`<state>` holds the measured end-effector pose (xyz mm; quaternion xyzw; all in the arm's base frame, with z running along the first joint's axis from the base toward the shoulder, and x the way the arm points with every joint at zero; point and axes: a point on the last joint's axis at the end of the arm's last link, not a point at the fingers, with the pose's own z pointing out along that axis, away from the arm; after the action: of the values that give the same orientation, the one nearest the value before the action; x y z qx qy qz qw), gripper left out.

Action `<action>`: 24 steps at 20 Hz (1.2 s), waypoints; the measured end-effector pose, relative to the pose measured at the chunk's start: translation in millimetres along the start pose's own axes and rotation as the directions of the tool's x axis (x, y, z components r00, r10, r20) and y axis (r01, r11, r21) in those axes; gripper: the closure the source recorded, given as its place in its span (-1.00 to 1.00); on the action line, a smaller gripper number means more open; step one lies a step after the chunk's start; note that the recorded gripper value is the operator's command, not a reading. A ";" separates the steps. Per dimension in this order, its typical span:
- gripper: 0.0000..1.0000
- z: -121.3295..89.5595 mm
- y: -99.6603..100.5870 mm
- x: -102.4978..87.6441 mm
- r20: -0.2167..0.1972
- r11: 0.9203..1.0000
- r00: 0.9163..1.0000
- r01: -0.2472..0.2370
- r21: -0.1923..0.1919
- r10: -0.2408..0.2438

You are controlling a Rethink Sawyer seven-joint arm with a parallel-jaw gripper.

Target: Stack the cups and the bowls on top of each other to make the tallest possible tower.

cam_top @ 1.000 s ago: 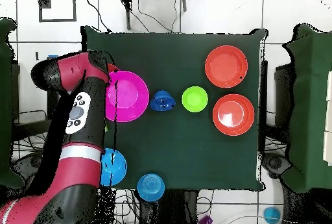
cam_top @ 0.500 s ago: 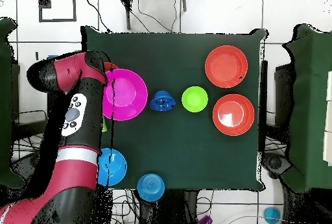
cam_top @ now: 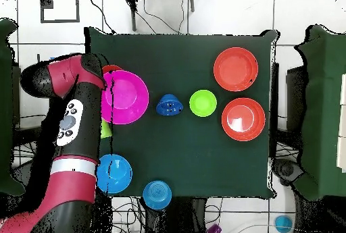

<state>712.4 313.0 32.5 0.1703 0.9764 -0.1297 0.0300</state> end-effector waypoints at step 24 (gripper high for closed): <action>1.00 6.9 44.4 -34.9 0.010 0.998 0.999 0.050 0.031 -0.051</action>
<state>760.4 340.1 18.6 0.1452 0.9781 -0.1465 0.0293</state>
